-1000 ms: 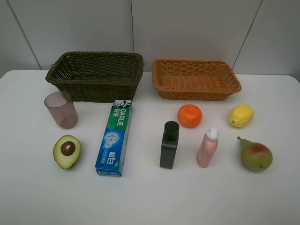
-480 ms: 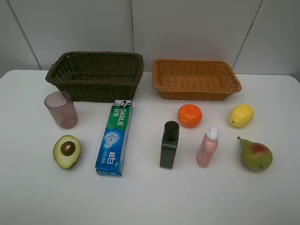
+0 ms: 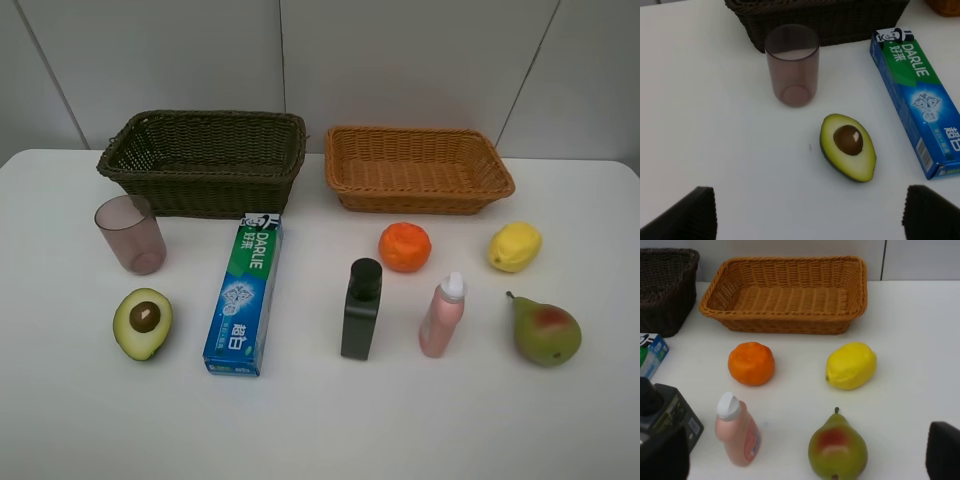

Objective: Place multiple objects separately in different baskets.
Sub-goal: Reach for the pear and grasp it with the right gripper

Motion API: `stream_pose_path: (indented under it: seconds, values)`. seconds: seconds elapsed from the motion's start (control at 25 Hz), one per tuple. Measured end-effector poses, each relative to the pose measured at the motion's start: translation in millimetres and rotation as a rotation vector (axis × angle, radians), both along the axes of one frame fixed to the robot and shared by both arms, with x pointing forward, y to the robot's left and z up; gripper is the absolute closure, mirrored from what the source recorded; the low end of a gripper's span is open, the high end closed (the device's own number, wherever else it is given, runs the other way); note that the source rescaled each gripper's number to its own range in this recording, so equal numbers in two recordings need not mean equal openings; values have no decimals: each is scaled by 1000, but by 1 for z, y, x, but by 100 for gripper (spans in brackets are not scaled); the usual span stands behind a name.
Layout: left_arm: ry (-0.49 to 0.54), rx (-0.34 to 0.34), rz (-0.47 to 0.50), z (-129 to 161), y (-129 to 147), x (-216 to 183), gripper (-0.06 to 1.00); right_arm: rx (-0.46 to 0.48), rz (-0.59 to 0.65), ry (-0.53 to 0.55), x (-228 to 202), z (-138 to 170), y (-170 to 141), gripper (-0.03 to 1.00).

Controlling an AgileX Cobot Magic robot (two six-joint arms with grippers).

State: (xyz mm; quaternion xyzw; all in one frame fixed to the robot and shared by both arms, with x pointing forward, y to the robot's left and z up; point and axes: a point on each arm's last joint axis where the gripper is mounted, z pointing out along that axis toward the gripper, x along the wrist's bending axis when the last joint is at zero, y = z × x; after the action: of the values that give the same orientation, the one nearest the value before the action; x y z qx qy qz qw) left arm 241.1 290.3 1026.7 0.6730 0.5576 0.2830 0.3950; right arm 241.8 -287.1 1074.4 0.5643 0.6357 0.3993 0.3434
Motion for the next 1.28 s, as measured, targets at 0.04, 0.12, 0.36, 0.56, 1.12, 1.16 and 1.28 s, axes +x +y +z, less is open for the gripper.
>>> stream_pose_path:
  seconds: [0.04, 0.12, 0.36, 0.56, 1.12, 1.16, 1.28]
  values:
    - [0, 0, 0, 0, 0, 0, -4, 0, 0, 24, 5, 4, 0, -3]
    - [0, 0, 0, 0, 0, 0, -4, 1, 0, 82, 19, 11, 0, -3]
    - [0, 0, 0, 0, 0, 0, -4, 2, 0, 263, 66, 24, 0, -3]
    - [0, 0, 0, 0, 0, 0, -4, 3, 0, 432, 107, 18, -1, -3]
    - [0, 0, 0, 0, 0, 0, -4, -83, -18, 813, 187, -46, -8, -3]
    - [0, 0, 0, 0, 0, 0, -4, -93, -19, 818, 190, -49, -9, -3]
    - [0, 0, 0, 0, 0, 0, -4, -103, -20, 839, 200, -59, -10, -3]
